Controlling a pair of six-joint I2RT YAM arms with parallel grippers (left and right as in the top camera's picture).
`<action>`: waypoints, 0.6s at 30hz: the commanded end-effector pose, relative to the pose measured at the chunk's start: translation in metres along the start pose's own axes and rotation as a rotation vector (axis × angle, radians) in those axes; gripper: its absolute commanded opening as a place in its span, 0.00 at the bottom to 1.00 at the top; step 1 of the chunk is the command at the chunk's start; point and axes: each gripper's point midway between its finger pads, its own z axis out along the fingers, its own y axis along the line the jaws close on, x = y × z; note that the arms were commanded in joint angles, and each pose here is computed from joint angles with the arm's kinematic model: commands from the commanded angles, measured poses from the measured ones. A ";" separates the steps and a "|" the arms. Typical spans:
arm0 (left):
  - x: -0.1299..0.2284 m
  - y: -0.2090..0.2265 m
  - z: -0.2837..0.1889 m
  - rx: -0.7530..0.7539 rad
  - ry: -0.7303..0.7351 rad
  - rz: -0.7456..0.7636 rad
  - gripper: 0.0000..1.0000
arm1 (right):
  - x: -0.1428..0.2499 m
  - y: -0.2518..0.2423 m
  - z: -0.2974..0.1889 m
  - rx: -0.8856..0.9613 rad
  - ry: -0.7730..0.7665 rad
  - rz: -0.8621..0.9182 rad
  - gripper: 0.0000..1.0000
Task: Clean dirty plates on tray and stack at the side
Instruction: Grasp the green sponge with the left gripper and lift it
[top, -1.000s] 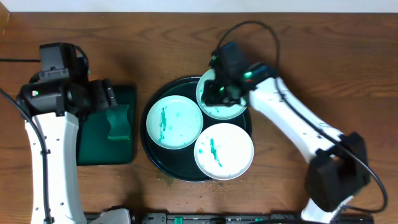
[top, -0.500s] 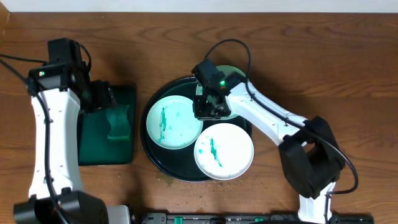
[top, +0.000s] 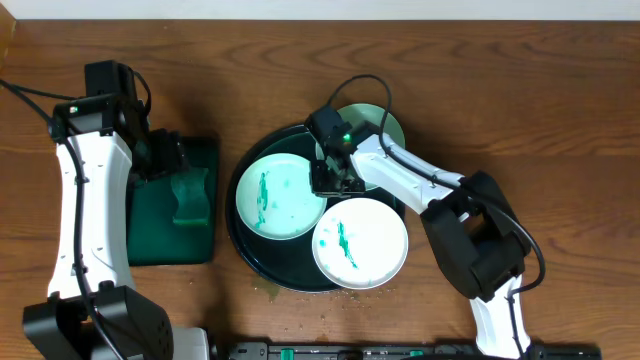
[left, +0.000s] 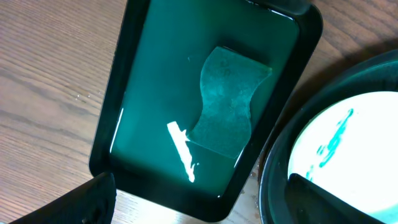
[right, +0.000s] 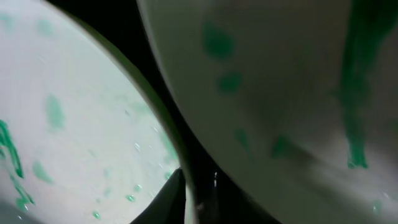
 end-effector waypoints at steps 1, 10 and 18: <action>0.001 0.003 -0.001 -0.007 0.009 -0.012 0.87 | 0.005 0.005 0.015 0.020 0.012 -0.017 0.11; 0.029 0.006 0.028 -0.027 0.131 0.022 0.81 | 0.004 0.008 0.016 0.006 0.009 -0.056 0.01; 0.035 -0.001 0.066 0.080 0.238 0.099 0.75 | 0.003 0.009 0.016 0.001 0.008 -0.078 0.01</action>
